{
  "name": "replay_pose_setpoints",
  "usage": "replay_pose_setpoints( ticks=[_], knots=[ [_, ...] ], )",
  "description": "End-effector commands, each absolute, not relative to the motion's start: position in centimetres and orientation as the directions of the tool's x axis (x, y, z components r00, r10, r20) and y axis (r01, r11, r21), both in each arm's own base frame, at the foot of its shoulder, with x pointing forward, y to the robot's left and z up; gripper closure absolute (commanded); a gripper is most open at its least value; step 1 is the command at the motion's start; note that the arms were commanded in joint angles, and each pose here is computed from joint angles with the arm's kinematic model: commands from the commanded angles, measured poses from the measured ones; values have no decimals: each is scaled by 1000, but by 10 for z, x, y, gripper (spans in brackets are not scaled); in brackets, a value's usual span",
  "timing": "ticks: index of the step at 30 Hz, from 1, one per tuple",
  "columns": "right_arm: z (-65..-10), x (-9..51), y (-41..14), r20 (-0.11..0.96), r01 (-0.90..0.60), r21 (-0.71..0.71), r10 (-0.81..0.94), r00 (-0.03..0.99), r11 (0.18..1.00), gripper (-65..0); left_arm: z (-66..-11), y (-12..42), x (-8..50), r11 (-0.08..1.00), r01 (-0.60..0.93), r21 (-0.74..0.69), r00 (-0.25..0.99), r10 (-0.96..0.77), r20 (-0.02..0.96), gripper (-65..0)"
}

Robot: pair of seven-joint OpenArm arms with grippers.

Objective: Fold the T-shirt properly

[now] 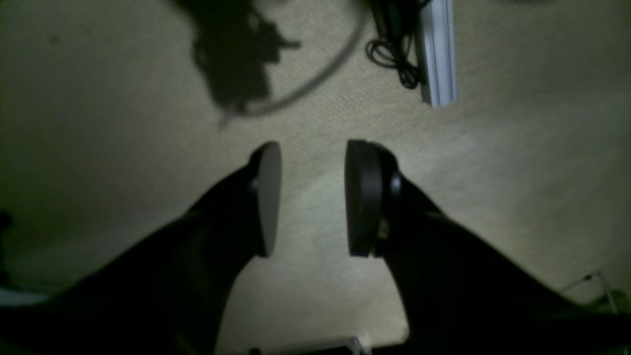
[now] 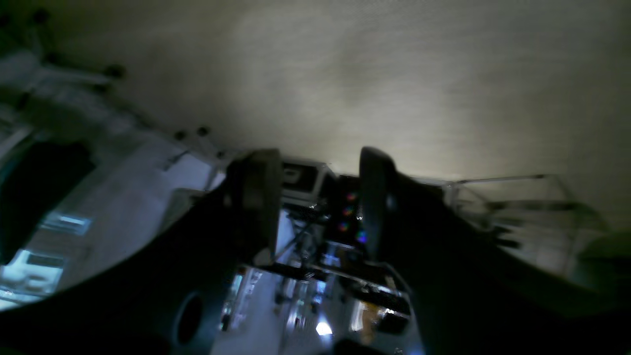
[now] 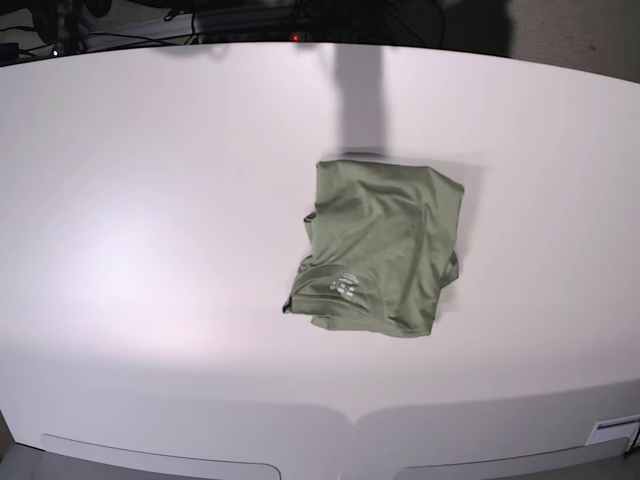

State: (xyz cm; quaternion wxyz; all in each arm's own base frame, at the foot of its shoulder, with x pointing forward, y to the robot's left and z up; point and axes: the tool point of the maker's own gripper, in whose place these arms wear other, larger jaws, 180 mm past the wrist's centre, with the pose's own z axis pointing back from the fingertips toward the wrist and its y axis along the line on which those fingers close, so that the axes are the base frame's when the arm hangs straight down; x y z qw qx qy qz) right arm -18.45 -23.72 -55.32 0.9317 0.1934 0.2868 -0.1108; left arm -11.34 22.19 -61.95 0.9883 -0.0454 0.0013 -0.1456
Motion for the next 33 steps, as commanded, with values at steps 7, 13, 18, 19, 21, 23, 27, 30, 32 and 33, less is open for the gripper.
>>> replay_pose_setpoints(
  ticks=[7,13,18,19,21,23,27,30,32,33],
  knots=[
    [-598,-128,-276,-418,200,92,-144,897,975,-265,-625,197,-152,963,228,-143,969,-239,-63,-215],
    [-607,-103,-276,-333,202,79,-165,928,976,-265,-621,188,-157,961,230,-157,969,-241,-52,-215],
    [-608,-98,-273,-313,240,87,-203,928,967,-265,-614,178,-174,958,225,-177,971,-237,-45,-215],
    [-609,-95,-274,-298,240,87,-205,932,967,-265,-614,176,-175,957,225,-181,971,-236,-44,-215],
    [-611,-88,-275,-257,238,89,-209,943,967,-265,-615,172,-175,952,246,-180,965,-258,-44,-215],
    [-612,-83,-274,-242,234,94,-206,948,968,-265,-617,172,-172,955,259,-148,963,-267,-39,-215],
    [-612,-76,-271,-226,226,106,-198,954,968,-265,-622,172,-163,965,258,-56,965,-259,-26,-215],
    [-612,-69,-267,-212,219,118,-191,958,969,-265,-626,172,-147,966,255,-29,967,-255,0,-215],
    [-613,-66,-266,-203,215,122,-188,961,969,-265,-629,171,-135,974,227,-24,974,-227,18,-215],
    [-613,-64,-266,-196,214,124,-187,963,969,-265,-631,172,-128,979,202,-20,979,-202,29,-215]
  ],
)
